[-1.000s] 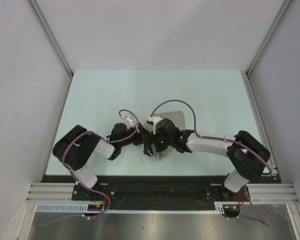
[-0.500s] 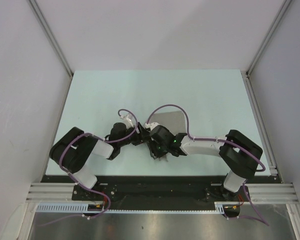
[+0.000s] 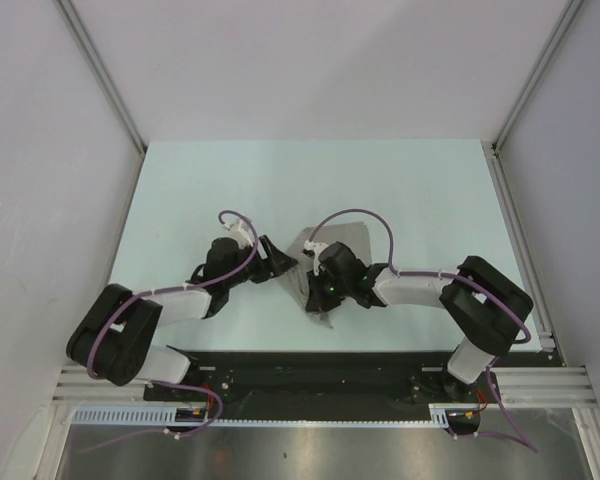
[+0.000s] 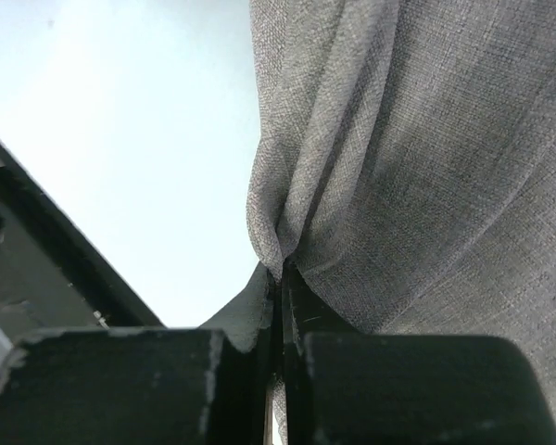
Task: Fold the napkin, place the utensils inside, and roll it up
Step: Roll the napkin with the utensil
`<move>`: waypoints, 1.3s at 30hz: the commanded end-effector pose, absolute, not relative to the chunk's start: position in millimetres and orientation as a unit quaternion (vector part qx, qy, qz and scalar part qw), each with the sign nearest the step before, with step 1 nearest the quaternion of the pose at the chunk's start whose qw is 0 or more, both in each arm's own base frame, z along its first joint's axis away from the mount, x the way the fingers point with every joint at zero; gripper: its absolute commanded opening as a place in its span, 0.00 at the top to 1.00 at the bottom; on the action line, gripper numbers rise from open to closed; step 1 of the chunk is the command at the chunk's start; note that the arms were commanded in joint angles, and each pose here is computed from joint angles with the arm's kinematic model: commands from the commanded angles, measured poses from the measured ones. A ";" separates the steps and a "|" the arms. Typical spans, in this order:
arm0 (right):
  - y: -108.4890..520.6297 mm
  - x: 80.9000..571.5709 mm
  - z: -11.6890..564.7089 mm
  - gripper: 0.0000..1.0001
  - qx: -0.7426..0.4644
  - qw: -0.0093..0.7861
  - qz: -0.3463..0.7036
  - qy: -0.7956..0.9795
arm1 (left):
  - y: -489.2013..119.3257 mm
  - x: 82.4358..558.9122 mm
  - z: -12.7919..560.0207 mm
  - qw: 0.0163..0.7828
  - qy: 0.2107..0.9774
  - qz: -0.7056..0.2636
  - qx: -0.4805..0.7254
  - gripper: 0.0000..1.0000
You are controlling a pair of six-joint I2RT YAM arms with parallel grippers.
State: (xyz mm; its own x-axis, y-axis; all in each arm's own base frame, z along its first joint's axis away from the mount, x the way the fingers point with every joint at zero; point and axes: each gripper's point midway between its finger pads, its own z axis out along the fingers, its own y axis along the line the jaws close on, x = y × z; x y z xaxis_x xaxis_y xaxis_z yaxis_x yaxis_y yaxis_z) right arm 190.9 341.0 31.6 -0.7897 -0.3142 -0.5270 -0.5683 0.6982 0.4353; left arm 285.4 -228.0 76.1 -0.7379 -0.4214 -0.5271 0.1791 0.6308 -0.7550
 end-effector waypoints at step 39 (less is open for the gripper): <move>317.6 223.8 12.1 0.97 -0.128 0.090 0.465 0.872 | -210.4 334.9 29.4 0.345 0.883 -0.315 0.039 0.40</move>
State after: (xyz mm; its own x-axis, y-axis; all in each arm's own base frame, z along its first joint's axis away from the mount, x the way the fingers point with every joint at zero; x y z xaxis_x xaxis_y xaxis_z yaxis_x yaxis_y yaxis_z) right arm 214.9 324.1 21.6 -0.9487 -0.1645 -0.2702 -0.3163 0.5084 0.8010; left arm 327.7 -208.8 30.4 -0.7664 -0.1770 -0.6175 0.2562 0.7973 -0.5465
